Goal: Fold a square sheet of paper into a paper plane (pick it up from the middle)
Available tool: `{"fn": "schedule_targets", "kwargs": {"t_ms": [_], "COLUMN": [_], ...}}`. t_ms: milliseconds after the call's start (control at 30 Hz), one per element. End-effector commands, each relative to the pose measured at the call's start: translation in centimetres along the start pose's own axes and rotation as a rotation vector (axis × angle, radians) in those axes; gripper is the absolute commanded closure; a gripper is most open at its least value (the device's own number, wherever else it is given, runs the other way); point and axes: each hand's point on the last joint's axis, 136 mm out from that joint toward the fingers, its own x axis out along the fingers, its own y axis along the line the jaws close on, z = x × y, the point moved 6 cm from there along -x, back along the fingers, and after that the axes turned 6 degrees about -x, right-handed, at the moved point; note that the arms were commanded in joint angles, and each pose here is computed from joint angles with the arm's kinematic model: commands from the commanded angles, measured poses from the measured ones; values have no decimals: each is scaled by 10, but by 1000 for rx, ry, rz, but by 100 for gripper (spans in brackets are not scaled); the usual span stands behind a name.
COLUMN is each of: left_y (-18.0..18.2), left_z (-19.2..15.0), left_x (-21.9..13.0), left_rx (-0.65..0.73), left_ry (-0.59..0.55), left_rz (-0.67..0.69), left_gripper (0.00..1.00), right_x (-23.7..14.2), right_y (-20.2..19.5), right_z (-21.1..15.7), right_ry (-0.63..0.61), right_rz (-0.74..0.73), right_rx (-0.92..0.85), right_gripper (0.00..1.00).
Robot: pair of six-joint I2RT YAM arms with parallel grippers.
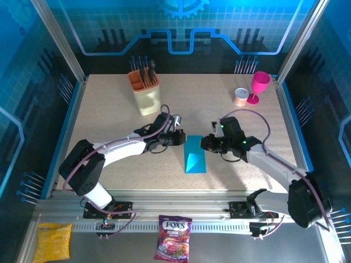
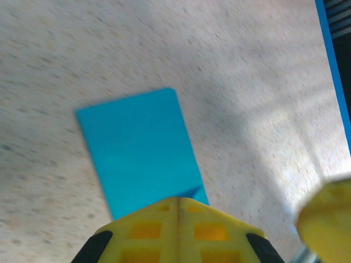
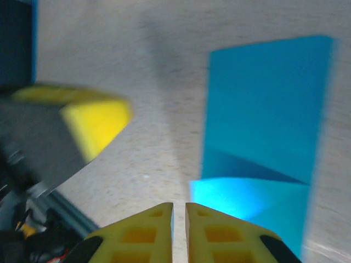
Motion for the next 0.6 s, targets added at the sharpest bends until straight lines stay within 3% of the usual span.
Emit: {"fn": "schedule_targets", "kwargs": {"t_ms": [0, 167, 567], "left_y": [-19, -29, -6], "left_z": [-28, -54, -59], "left_x": [5, 25, 54], "left_rx": [28, 50, 82], "left_ry": [70, 137, 150], "left_rz": [-42, -51, 51], "left_gripper": [100, 100, 100], "right_x": [-4, 2, 19], "right_y": [-39, -55, -56], "right_z": [-32, -53, -68], "right_ry": [95, 138, 176], "right_rz": [-105, -107, -70], "right_rx": [94, 115, 127], "right_gripper": [81, 77, 68]}}
